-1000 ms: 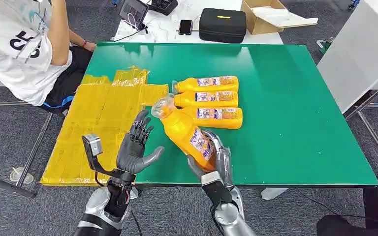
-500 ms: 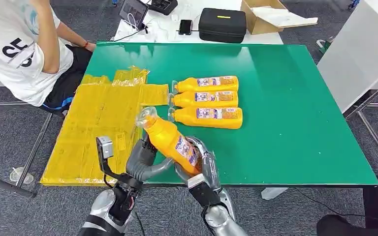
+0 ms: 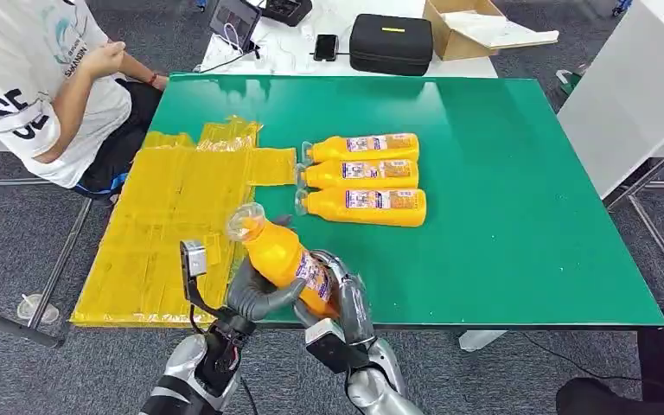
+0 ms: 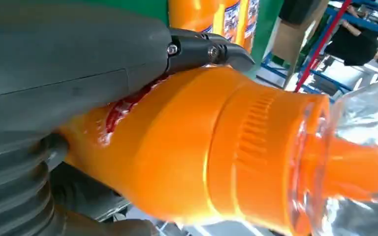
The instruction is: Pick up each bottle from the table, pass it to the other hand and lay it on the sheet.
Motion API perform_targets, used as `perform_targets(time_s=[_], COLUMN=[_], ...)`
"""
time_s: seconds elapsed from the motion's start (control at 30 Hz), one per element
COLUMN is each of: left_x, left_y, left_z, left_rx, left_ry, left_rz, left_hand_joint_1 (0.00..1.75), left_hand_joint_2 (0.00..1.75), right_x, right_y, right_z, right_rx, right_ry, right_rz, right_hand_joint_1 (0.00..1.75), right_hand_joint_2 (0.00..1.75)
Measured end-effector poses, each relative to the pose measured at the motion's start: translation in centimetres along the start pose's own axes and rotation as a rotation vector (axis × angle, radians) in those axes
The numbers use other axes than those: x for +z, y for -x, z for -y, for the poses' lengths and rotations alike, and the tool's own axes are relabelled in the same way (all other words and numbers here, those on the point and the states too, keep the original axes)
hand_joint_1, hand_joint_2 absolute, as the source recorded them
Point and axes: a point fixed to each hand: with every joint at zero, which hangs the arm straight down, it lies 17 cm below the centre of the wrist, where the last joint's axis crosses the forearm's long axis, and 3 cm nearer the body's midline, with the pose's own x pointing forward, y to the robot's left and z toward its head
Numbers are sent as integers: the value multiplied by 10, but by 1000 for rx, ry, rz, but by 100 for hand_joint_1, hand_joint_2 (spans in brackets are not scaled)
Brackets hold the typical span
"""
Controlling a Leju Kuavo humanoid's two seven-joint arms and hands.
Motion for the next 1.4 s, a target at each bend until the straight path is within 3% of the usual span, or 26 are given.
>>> perform_targets(time_s=[0.37,0.4,0.43,0.73,1.17,1.2,1.23,1.27,1.3,1.4], left_x=[3,3,3,5,9,9,9,9,9,6], left_y=[9,7,5,-19,-24,-24,-24,-24,-24,-30], left_z=[-9,-9,-9,-14,-18,-19,-18,-18,-18,-21], left_rx=[-29,-20,-10,137,140,133,128,126,115,35], left_ry=[-26,-27,-29,-62,-93,-98,-100,-101,-103,-133], left_rz=[-28,-20,-11,78,95,95,96,98,101,126], left_hand_joint_1=[3,152,175,175,175,175,175,175,175,175], left_hand_joint_2=[175,175,175,175,175,175,175,175,175,175], right_x=[-1,-1,-1,-6,-8,-8,-8,-8,-7,-3], right_y=[-10,-10,-10,-11,-14,-13,-13,-13,-12,-11], right_z=[-12,-13,-13,-18,-25,-25,-25,-25,-26,-31], right_rx=[-12,-15,-16,-30,-37,-36,-35,-35,-36,-68], right_ry=[-31,-34,-36,-56,-73,-74,-75,-76,-80,-103], right_rz=[25,25,26,29,33,32,32,32,31,17], right_hand_joint_1=[175,175,175,175,175,154,0,0,0,0], right_hand_joint_2=[175,175,175,175,175,175,175,175,0,0])
